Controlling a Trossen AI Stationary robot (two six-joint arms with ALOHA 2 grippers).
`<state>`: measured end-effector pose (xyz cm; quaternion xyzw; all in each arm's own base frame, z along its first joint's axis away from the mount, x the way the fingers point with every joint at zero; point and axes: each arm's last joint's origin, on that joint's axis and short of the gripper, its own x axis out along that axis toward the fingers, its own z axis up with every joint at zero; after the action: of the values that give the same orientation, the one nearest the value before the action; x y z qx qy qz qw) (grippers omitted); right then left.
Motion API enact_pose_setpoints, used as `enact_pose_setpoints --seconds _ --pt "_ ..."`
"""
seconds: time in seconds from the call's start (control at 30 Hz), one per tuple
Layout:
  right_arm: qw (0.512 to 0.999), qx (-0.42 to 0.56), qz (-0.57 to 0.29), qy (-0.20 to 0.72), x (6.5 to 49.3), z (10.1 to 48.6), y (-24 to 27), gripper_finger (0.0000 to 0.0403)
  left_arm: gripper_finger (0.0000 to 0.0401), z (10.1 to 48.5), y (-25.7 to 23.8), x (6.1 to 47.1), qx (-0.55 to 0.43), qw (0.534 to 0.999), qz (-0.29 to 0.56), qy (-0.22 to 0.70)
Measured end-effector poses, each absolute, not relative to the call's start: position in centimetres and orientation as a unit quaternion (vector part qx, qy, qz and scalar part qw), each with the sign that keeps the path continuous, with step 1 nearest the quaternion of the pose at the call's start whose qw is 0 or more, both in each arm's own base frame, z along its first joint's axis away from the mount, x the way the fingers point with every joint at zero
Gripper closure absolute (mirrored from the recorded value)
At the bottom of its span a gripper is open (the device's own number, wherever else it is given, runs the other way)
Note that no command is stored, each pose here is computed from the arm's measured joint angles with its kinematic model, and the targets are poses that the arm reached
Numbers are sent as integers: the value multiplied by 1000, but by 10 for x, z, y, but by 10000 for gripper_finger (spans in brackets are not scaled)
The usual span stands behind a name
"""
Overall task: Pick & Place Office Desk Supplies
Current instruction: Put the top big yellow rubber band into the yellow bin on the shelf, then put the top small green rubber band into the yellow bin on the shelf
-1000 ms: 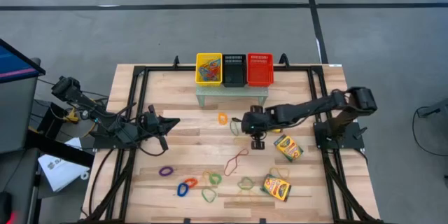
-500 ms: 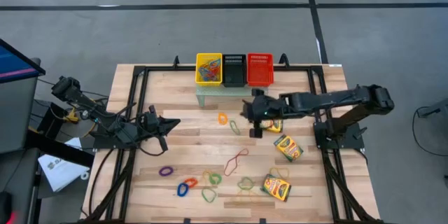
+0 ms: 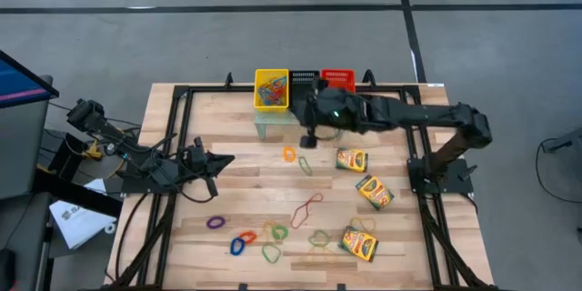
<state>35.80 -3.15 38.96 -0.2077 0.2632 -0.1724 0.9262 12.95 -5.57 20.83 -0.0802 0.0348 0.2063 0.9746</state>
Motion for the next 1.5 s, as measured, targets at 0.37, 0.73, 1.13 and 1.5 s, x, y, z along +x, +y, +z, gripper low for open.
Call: enact_pose_setpoints --seconds 0.37,0.73,1.13,1.5 --pt "903 -193 -268 275 415 379 -125 403 401 208 -58 130 -84 981 172 41" --pt "878 -157 -296 343 443 330 -175 403 401 208 -59 130 -84 983 155 45" --pt "877 -146 -295 351 440 332 -171 386 401 208 -59 130 -85 984 153 45" --pt "876 -147 -292 355 441 328 -170 257 401 208 -60 130 -85 985 144 47"
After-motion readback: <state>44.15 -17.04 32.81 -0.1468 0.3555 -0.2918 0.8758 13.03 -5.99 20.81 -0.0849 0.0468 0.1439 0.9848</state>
